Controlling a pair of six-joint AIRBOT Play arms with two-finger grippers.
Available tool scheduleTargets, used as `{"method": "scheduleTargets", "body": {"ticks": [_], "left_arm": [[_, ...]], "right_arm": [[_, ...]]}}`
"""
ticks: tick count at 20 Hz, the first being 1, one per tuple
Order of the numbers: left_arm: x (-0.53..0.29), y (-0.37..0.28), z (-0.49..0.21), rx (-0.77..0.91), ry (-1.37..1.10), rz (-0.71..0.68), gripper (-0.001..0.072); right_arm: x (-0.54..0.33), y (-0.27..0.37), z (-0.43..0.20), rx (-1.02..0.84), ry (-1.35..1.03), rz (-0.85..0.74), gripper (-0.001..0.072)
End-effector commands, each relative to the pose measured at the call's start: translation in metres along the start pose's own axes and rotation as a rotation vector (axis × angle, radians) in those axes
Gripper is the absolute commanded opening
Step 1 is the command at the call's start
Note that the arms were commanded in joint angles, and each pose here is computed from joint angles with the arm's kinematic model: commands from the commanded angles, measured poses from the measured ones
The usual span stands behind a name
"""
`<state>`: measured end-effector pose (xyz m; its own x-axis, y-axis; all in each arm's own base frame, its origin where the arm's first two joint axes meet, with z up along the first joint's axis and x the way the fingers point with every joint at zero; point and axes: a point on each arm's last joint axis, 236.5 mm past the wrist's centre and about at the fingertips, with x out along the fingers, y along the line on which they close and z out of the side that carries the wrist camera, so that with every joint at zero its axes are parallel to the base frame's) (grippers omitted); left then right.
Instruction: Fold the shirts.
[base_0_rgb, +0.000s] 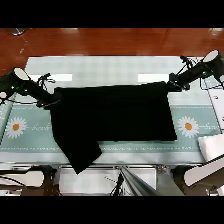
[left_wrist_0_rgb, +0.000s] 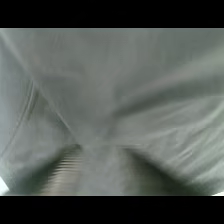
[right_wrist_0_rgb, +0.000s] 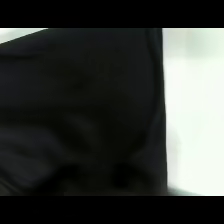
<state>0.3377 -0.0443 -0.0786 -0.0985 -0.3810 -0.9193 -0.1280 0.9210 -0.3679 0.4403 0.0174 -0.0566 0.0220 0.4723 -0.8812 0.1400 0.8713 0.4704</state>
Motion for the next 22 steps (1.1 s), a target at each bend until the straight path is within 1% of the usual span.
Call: {"method": "scheduleTargets", "body": {"ticks": [1, 2, 4, 5, 8, 10, 12, 15, 16, 18, 20, 22], "left_arm": [[-0.002, 0.002, -0.029, 0.012, 0.110, 0.001, 0.0707], [-0.007, 0.007, -0.037, 0.026, 0.129, 0.020, 0.0707], [-0.016, 0.027, -0.053, 0.016, 0.118, 0.089, 0.0707], [-0.018, 0.034, -0.066, -0.005, 0.115, 0.092, 0.0707], [-0.006, 0.051, -0.119, -0.100, 0.130, 0.070, 0.0707], [0.005, 0.060, -0.153, -0.192, 0.128, 0.054, 0.0706], [0.011, 0.061, -0.170, -0.278, 0.075, 0.002, 0.0707], [0.013, 0.048, -0.170, -0.366, -0.019, -0.113, 0.0706], [0.015, 0.045, -0.169, -0.377, -0.028, -0.130, 0.0706], [0.018, 0.028, -0.158, -0.401, -0.066, -0.220, 0.0706], [0.017, 0.013, -0.150, -0.386, -0.096, -0.297, 0.0705], [0.021, 0.009, -0.153, -0.377, -0.082, -0.300, 0.0705]], "right_arm": [[-0.006, 0.004, -0.009, -0.013, 0.016, -0.010, 0.0619], [-0.017, 0.010, -0.009, -0.019, -0.006, 0.000, 0.0618], [-0.043, 0.051, -0.006, -0.059, -0.096, 0.123, 0.0618], [-0.055, 0.068, -0.008, -0.107, -0.152, 0.169, 0.0618], [-0.065, 0.091, -0.038, -0.191, -0.252, 0.200, 0.0618], [-0.053, 0.093, -0.065, -0.202, -0.281, 0.201, 0.0619], [-0.037, 0.095, -0.092, -0.191, -0.277, 0.247, 0.0618], [-0.018, 0.090, -0.114, -0.141, -0.275, 0.273, 0.0618], [-0.014, 0.090, -0.116, -0.126, -0.273, 0.286, 0.0618], [-0.011, 0.093, -0.116, -0.100, -0.281, 0.315, 0.0618], [-0.015, 0.104, -0.116, -0.091, -0.283, 0.363, 0.0618], [-0.021, 0.117, -0.115, -0.100, -0.293, 0.421, 0.0618]]}}
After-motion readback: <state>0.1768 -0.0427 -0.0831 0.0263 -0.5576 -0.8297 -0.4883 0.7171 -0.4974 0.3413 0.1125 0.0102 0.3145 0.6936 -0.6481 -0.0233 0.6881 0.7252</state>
